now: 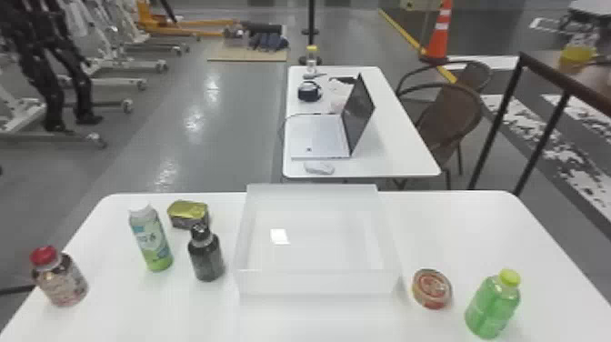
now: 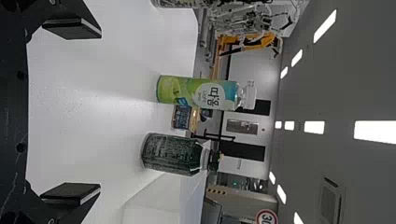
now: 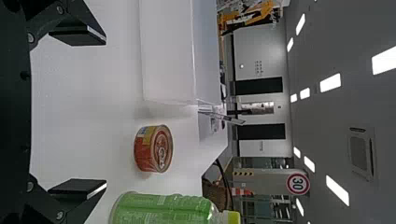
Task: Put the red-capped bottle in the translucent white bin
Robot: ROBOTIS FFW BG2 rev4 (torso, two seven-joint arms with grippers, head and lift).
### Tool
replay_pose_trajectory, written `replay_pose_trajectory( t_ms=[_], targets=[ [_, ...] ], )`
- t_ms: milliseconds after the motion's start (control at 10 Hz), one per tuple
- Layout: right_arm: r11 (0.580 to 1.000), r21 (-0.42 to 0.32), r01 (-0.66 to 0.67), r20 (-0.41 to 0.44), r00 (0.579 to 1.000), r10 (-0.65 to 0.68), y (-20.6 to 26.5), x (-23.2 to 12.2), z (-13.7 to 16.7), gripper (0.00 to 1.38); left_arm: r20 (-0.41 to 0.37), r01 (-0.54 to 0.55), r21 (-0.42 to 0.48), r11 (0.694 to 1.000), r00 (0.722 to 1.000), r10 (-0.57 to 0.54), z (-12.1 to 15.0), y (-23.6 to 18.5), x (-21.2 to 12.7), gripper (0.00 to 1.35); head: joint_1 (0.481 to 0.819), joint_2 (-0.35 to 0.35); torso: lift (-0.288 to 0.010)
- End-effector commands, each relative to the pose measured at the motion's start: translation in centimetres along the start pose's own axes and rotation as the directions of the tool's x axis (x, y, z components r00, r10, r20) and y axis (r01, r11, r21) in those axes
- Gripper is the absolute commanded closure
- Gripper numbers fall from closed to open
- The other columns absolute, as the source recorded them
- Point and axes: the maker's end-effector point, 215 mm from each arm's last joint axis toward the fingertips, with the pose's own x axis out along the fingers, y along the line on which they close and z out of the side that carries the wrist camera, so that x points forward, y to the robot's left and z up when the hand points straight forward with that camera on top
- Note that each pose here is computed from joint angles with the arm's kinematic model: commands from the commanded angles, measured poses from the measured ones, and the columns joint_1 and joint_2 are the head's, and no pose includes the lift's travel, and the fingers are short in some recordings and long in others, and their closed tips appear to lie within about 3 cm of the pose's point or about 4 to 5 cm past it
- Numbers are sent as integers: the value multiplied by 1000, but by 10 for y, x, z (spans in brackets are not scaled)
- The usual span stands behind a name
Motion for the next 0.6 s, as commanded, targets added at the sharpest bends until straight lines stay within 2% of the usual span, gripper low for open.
replay_pose_trajectory(
  t_ms=[0, 500],
  targets=[
    [1000, -1, 0, 0, 1000, 0, 0, 0, 0, 205, 0, -1, -1, 1000, 1000, 1, 0, 0, 0, 142, 549, 0, -100],
    [1000, -1, 0, 0, 1000, 0, 0, 0, 0, 205, 4, 1, -2, 1000, 1000, -1, 1, -1, 1, 142, 549, 0, -100]
  ],
)
